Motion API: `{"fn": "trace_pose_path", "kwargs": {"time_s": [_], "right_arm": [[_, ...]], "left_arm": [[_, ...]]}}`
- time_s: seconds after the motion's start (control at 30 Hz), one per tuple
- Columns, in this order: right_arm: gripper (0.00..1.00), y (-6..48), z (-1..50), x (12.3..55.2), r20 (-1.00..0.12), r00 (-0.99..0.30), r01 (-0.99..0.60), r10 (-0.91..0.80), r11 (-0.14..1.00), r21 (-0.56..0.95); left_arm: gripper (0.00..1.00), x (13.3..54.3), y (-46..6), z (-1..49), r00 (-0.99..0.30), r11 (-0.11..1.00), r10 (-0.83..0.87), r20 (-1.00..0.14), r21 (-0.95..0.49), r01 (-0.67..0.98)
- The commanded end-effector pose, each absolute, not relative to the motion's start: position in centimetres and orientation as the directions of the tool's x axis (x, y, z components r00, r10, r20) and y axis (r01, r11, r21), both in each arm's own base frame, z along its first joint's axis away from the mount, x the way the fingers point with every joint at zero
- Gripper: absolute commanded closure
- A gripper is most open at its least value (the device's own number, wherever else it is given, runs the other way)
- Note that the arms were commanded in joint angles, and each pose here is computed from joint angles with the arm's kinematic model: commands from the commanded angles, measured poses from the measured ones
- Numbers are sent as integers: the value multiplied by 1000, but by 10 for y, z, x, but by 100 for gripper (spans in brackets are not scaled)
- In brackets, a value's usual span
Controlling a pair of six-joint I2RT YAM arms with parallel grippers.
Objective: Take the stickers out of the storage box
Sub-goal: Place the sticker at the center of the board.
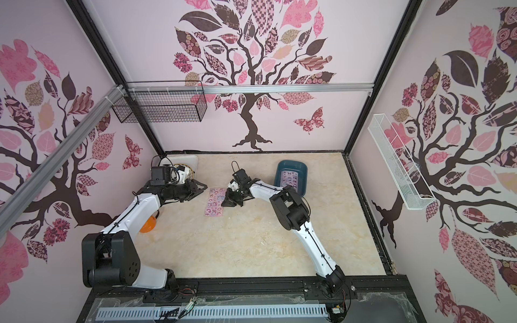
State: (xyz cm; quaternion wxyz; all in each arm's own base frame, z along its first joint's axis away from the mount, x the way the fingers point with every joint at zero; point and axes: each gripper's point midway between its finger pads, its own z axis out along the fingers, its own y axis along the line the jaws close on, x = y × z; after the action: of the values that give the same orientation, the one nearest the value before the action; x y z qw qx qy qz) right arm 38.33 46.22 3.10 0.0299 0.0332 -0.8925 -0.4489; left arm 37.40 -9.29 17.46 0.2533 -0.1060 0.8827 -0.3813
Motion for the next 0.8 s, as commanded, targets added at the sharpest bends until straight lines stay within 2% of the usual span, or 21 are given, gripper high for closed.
{"fn": "trace_pose_path", "kwargs": {"time_s": [0.0,0.5,0.63,0.77], "right_arm": [[100,470,9,383,35,-997,-18,-73,620,784],[100,500,2,392,17,-995,-49,-95,644,763],[93,500,6,389,14,-993,-63,-114,639,767],[83,493,20,391,-36,-993,-99,-110,650,753]], "left_arm": [[58,376,-96,178,-847,673,-376,-377,-739,30],[58,375,-99,178,-849,663,-374,-373,-748,36],[58,375,-102,178,-853,662,-365,-374,-748,44],[58,375,-102,179,-851,668,-364,-380,-743,46]]}}
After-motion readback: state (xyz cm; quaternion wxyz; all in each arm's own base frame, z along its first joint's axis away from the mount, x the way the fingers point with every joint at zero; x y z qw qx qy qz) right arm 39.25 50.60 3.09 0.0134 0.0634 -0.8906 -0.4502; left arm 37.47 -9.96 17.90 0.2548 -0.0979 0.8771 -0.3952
